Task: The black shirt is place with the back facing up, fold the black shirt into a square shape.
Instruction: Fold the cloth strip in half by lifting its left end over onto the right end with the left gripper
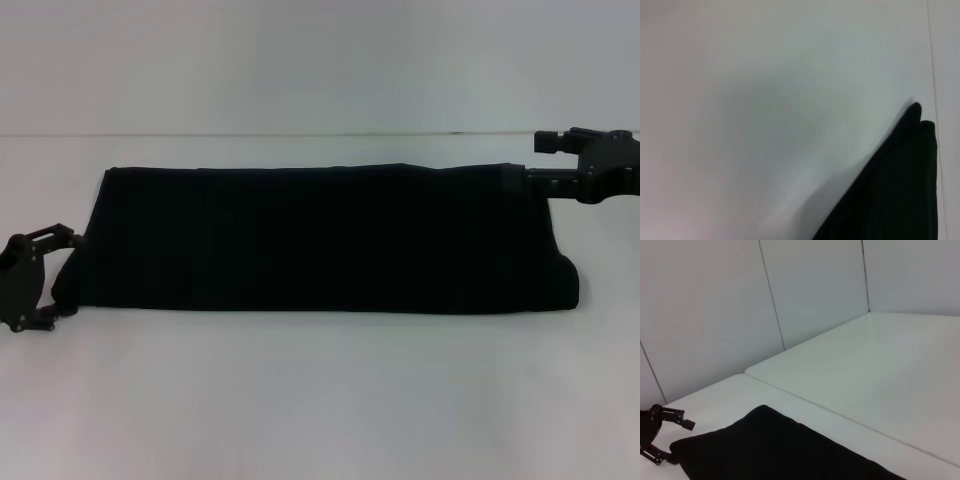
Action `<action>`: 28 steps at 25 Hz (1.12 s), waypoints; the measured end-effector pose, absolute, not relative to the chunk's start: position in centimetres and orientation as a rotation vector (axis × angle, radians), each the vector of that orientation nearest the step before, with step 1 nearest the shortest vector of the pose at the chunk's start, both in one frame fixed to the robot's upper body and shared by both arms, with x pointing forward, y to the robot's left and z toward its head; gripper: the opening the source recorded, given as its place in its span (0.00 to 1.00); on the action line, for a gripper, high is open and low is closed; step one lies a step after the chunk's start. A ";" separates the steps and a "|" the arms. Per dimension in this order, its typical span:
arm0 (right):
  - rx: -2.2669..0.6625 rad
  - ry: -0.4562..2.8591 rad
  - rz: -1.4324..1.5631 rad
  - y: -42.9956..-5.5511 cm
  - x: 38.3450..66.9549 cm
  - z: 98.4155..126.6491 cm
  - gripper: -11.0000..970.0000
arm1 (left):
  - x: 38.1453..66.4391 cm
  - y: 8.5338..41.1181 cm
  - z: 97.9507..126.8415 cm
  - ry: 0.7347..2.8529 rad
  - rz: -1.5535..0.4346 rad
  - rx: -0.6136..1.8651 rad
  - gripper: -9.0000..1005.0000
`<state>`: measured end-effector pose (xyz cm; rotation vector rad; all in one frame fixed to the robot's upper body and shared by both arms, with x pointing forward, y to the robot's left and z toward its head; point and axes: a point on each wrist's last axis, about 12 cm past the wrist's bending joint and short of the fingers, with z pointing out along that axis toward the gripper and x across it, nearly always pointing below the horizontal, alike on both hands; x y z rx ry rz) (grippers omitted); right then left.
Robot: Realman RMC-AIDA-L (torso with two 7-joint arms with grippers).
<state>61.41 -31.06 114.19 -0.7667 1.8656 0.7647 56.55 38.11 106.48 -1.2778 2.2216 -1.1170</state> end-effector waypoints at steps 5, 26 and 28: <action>-0.758 1.857 0.768 -31.1 61.4 114.3 0.96 | 57.1 38.1 106.8 2.222 -1.103 -1.245 0.93; -0.754 1.849 0.770 -31.1 61.5 114.4 0.95 | 57.8 37.9 107.3 2.285 -1.025 -1.111 0.88; -0.756 1.848 0.766 -31.1 61.5 114.5 0.95 | 57.7 38.0 107.2 2.289 -1.017 -1.100 0.88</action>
